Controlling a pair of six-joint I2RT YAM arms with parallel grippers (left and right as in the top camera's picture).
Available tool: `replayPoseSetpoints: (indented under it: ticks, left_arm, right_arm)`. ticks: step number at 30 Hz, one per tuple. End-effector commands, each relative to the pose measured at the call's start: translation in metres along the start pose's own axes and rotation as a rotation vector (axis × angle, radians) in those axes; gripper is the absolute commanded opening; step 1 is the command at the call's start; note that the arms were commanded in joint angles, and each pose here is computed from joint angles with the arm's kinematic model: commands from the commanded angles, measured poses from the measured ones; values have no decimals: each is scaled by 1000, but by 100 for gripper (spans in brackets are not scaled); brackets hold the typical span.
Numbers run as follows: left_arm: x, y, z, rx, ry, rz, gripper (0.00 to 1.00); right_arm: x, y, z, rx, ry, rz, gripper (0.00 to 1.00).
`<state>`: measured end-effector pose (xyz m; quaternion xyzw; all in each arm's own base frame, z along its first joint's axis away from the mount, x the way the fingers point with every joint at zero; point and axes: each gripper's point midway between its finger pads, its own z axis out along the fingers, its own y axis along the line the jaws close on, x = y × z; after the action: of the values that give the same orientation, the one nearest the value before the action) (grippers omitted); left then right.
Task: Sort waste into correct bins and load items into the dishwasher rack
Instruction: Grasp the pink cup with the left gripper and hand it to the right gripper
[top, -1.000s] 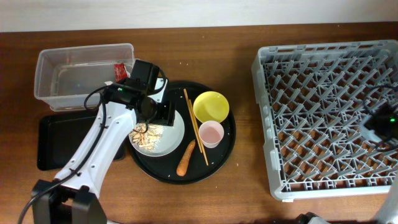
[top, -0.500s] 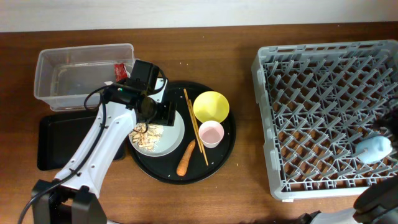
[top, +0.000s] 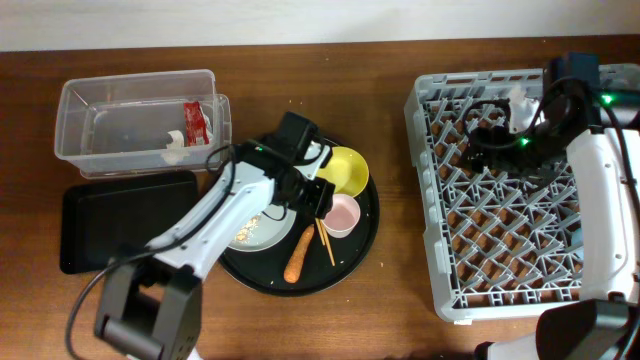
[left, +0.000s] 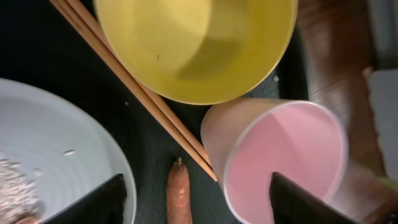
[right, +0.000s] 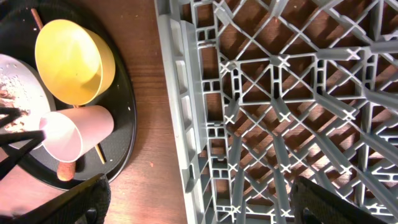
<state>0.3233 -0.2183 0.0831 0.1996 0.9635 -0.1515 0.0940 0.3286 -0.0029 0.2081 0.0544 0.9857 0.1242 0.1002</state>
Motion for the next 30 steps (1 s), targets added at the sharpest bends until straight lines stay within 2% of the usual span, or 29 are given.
replayPoseSetpoints:
  ticks: [1,2,3,4,8,11,12,14,16,19,23,26,30]
  left_arm:
    - [9,-9,20,13,58,32,57]
    - [9,-10,22,13,59,35,38]
    - [6,-10,22,15,49,37,8]
    - [3,-10,22,16,39,40,0]
    - [-7,-6,4,69,-9,5,0]
    - [-46,3,-69,308,-203,-82,0]
    - [-56,8,-96,423,-278,-102,0]
    - [-68,12,-144,713,-393,-103,0]
    - [-68,4,-172,878,-438,-55,0]
    - [-65,-15,-198,1041,-467,44,0]
    - [-60,-26,-206,1113,-454,75,0]
    - [-60,-27,-205,1114,-447,69,0]
    - [-59,-38,-203,1128,-421,82,0]
  right_arm:
    - [-1,2,-8,17,-27,-31,92]
    - [-1,2,-9,17,-27,-31,92]
    - [-1,2,-9,17,-27,-31,92]
    - [-1,2,-9,17,-27,-31,92]
    - [-2,-11,-9,93,-29,-26,92]
    - [-13,-13,-11,85,-77,-2,94]
    - [-17,0,-10,9,-92,-19,97]
    - [-17,71,-22,-369,-142,-282,96]
    - [-5,128,-40,-634,-197,-520,100]
    - [17,180,-54,-829,-232,-744,98]
    - [35,233,-64,-972,-293,-958,99]
    - [43,258,-71,-1043,-334,-1054,100]
    - [52,278,-72,-1071,-359,-1142,87]
